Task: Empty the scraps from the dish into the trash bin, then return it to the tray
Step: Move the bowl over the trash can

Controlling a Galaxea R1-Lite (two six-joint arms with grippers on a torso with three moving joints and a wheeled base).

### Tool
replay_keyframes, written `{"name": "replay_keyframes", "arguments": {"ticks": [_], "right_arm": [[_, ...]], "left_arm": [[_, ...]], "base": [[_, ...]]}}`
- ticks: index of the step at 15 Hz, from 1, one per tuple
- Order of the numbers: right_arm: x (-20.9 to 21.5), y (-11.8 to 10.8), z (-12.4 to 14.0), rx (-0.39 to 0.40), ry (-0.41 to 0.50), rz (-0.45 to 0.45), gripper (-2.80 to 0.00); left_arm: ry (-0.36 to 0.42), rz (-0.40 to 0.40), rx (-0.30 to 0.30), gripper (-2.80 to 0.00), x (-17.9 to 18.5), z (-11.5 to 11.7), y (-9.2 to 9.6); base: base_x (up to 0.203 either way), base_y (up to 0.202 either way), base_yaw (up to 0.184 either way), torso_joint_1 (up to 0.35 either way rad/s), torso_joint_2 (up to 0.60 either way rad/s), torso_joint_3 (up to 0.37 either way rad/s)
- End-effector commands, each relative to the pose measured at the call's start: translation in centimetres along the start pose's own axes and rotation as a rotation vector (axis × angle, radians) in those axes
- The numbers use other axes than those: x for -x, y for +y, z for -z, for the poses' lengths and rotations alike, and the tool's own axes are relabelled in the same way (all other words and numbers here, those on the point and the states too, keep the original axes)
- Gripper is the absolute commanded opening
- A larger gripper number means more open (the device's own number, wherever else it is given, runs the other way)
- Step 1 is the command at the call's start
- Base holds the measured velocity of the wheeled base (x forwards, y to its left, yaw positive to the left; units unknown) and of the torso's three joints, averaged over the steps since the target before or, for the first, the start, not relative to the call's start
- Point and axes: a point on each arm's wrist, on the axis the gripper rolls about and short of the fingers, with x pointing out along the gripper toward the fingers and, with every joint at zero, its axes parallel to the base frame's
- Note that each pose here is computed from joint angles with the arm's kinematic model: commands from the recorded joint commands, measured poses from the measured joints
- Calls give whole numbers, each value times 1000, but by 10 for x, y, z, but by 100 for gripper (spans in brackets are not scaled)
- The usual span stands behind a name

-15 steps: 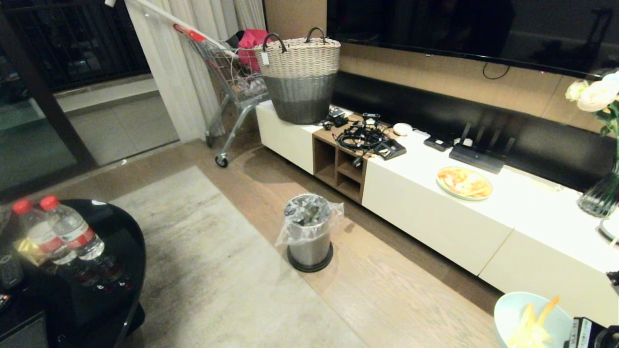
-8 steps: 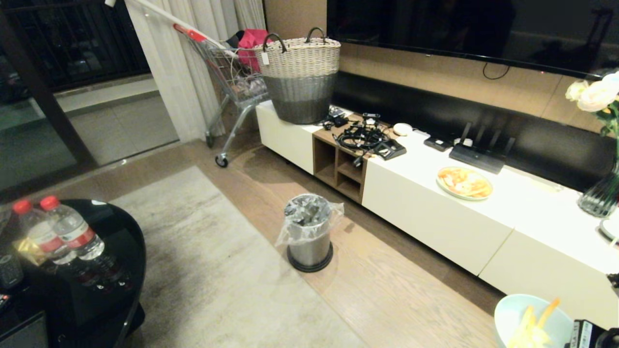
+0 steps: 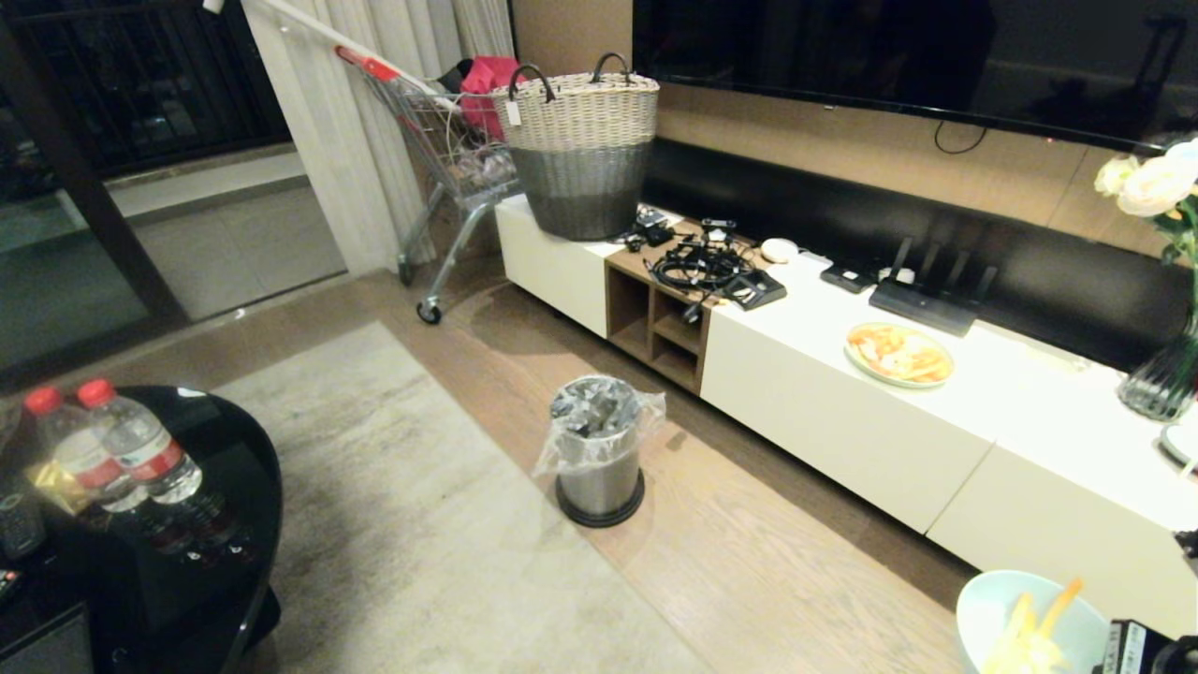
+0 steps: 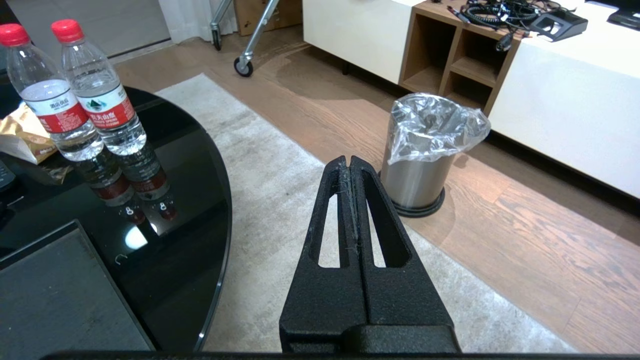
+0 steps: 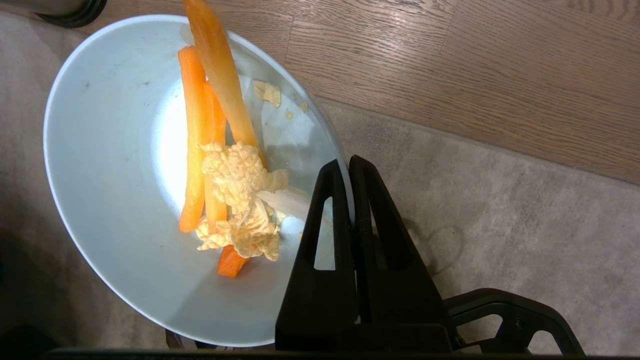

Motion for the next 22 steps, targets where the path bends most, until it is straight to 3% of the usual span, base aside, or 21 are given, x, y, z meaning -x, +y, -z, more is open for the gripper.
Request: {"name": "replay_keyframes", "arguments": {"ticks": [1,22], "right_arm": [[0,0,0,-1,2,1,-280],[-1,-1,2,2,7,8,-280]], "left_arm": [[-1,0,1,-280,0,0,0],[-1,1,1,-280,0,0,0]], "base": [[0,0,0,0,0,0],[155,0,2,3,2,2]]}}
